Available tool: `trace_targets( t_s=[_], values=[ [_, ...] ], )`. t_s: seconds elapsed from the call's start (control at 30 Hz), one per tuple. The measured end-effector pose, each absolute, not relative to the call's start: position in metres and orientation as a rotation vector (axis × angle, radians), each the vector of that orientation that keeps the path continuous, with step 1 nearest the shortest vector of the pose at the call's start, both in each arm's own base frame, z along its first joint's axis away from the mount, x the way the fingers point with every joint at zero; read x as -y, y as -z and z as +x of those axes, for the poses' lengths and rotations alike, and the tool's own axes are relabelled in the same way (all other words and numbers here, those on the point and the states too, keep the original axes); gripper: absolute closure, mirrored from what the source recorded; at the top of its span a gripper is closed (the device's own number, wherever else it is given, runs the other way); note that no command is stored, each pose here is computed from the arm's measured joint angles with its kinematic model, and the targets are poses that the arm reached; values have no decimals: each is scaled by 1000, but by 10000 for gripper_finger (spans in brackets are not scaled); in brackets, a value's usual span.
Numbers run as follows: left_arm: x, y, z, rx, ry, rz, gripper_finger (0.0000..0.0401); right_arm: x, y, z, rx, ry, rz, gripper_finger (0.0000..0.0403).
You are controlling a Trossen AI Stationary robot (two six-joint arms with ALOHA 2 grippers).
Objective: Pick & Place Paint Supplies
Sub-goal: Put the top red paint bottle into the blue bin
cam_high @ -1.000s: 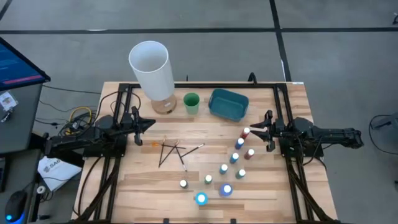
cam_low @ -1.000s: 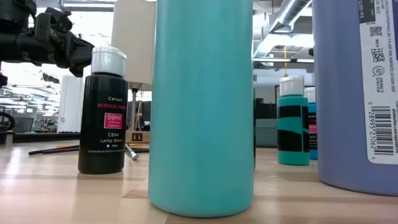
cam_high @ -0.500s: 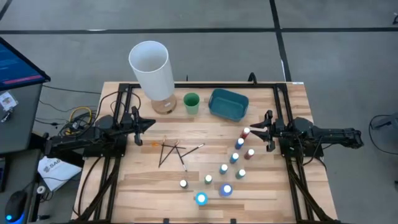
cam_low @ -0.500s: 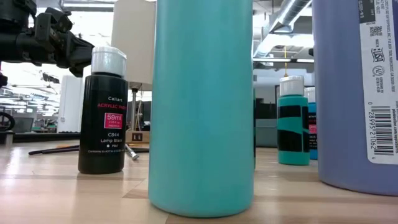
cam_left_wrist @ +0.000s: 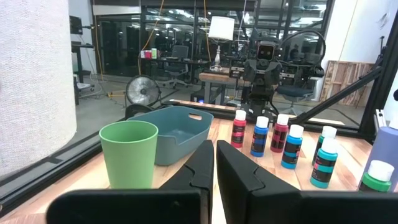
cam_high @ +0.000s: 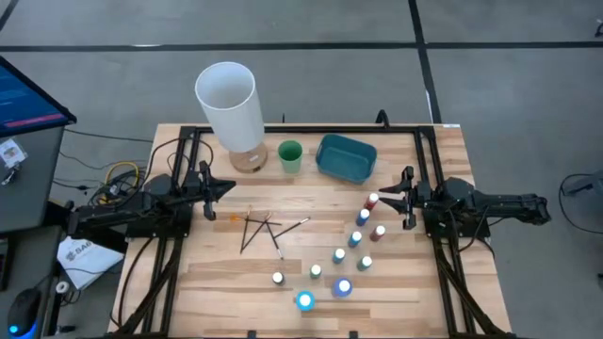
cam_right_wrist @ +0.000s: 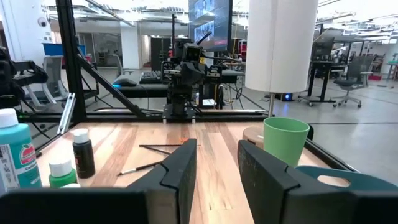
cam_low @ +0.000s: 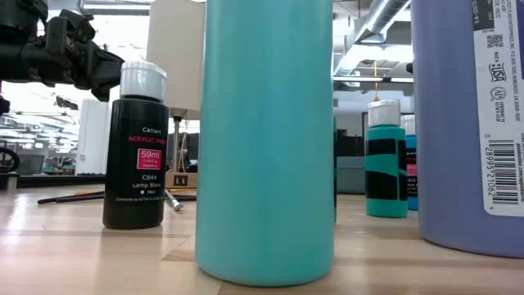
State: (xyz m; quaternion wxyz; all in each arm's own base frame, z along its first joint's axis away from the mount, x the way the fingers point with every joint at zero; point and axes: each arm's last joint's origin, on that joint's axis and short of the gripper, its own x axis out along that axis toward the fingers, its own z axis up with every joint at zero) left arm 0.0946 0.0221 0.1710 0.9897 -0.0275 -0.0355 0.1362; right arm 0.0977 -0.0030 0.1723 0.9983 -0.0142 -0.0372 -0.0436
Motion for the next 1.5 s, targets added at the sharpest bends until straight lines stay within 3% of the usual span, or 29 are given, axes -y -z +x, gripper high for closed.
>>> trace_targets(
  t_s=[0.77,1.3,1.5],
  values=[
    [-22,-174,94,104,-273,-53,393,3,-175,97,106,84,49,290],
    [-21,-192,91,297,-269,-42,393,3,-175,97,106,82,91,290],
    [-24,-194,90,338,-358,-155,393,3,-175,97,106,82,91,290]
  ],
)
